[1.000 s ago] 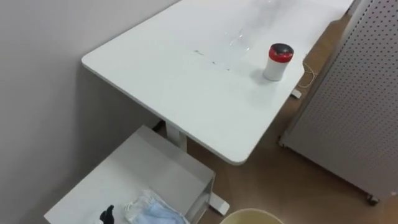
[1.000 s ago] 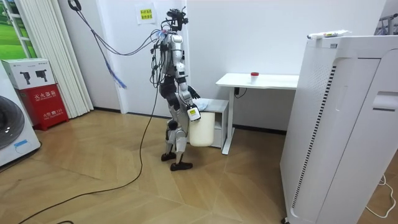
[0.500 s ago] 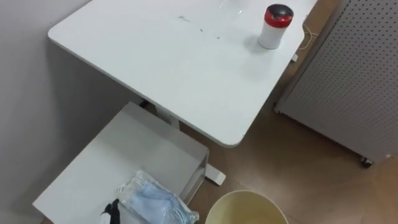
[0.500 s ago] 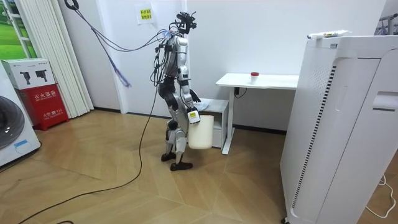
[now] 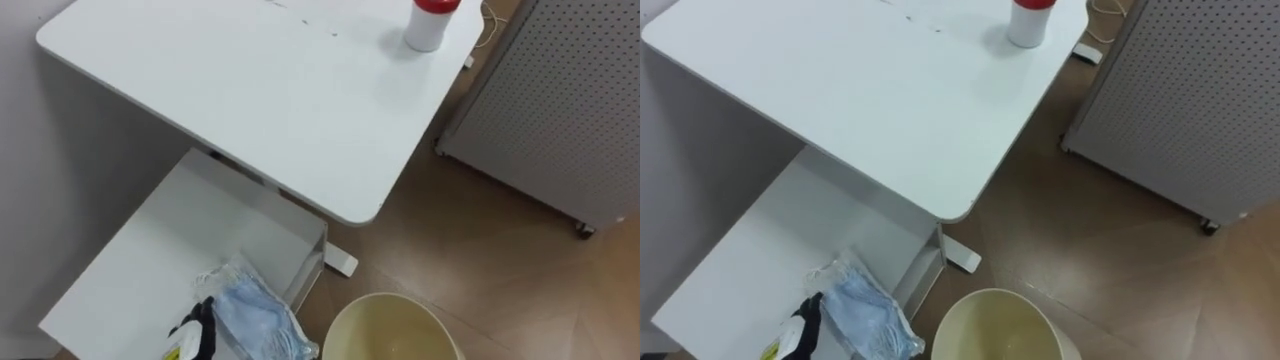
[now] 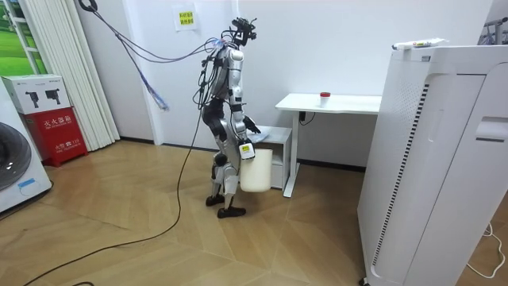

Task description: Pick garbage

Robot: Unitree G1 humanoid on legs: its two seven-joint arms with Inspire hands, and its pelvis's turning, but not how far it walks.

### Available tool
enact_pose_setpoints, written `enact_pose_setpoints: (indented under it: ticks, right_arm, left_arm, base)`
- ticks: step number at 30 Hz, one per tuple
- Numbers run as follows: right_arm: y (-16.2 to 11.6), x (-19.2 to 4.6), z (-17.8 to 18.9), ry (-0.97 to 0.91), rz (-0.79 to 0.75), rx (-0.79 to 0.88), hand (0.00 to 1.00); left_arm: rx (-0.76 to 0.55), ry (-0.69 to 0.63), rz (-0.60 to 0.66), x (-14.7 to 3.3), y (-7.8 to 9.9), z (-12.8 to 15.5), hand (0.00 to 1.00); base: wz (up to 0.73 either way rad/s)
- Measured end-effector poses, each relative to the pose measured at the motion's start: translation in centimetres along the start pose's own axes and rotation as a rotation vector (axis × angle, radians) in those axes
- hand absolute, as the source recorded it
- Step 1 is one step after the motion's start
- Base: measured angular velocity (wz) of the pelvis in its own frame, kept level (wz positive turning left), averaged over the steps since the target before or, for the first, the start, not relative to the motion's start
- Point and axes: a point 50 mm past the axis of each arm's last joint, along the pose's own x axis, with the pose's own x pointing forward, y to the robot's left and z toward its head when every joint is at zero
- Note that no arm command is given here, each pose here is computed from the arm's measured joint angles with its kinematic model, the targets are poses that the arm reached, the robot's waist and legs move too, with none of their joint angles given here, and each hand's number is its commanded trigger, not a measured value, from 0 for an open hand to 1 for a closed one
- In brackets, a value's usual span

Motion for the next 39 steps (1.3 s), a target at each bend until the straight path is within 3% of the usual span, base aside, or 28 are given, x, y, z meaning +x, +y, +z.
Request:
enact_pose_setpoints:
  ticks: [13, 15, 39]
  right_arm:
    - [1.2, 0.2, 0.1, 0.008, 0.019, -0.003, 1.0]
    - [1.5, 0.3, 0.5, -0.003, 0.015, 0.014, 1.0]
    - [1.8, 0.2, -0.3, 0.031, 0.049, -0.01, 1.0]
  left_arm:
    - [0.04, -0.024, 0.066, 0.5, 1.0, 0.2, 0.0]
    - [0.064, -0.092, 0.093, 0.9, 1.5, 1.2, 0.0]
    - [0.109, -0.067, 0.167, -0.2, 1.0, -0.4, 0.0]
  base:
    - [0.06]
    - [0.27]
    - [-0.04]
